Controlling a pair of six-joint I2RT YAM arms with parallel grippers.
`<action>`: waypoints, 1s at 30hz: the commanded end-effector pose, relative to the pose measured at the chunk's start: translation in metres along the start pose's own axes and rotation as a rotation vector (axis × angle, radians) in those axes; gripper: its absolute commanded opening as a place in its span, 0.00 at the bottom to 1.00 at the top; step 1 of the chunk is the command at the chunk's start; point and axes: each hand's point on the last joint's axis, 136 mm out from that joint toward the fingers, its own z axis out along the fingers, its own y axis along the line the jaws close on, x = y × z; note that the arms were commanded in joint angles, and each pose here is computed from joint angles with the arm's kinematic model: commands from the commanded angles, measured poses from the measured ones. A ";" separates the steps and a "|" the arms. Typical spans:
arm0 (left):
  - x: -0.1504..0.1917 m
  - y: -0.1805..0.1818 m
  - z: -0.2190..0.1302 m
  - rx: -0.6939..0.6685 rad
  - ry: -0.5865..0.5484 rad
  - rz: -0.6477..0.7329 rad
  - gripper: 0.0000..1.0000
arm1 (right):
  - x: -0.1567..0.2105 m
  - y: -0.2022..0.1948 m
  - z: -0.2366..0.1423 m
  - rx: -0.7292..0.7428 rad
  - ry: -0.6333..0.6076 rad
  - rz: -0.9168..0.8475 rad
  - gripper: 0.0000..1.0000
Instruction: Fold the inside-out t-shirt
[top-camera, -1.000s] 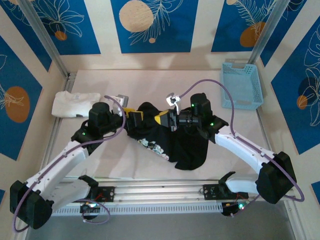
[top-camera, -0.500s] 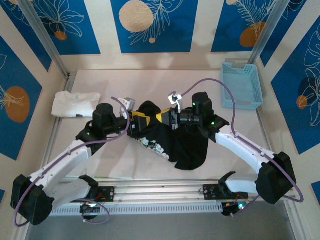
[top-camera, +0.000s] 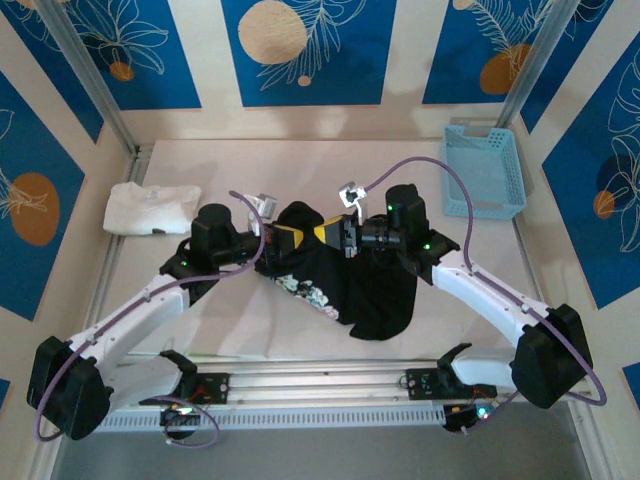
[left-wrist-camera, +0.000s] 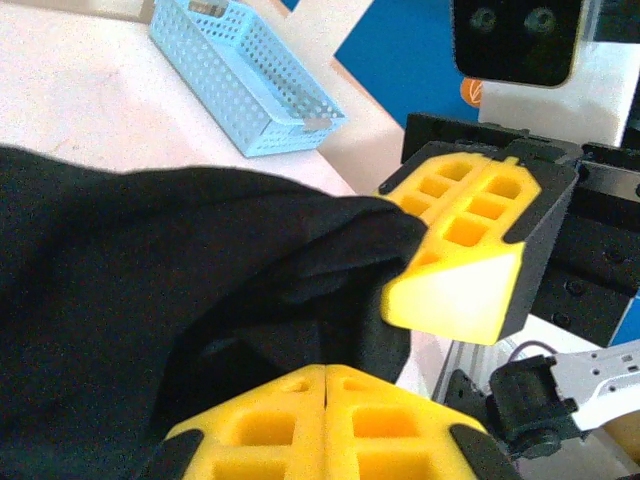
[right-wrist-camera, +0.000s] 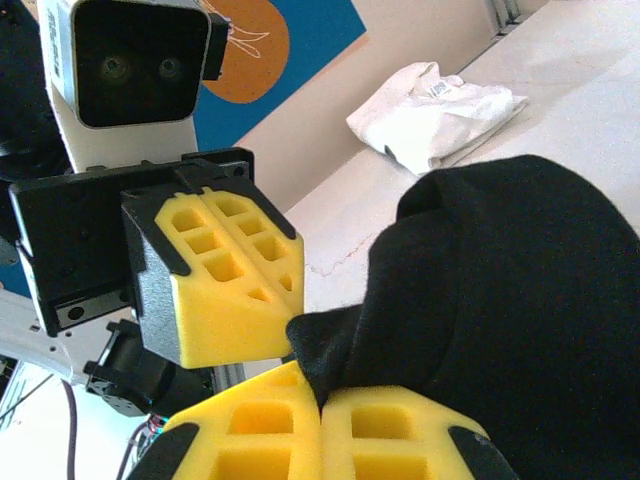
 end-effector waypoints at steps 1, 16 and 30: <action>-0.019 -0.021 -0.005 0.055 -0.052 0.049 0.00 | -0.002 -0.006 -0.004 0.057 -0.019 -0.007 0.00; -0.057 -0.043 -0.010 0.010 -0.191 0.082 0.00 | -0.001 -0.021 -0.003 0.149 -0.023 0.024 0.31; -0.077 -0.057 0.007 -0.079 -0.245 0.149 0.00 | 0.015 -0.011 0.015 0.138 -0.081 -0.062 0.63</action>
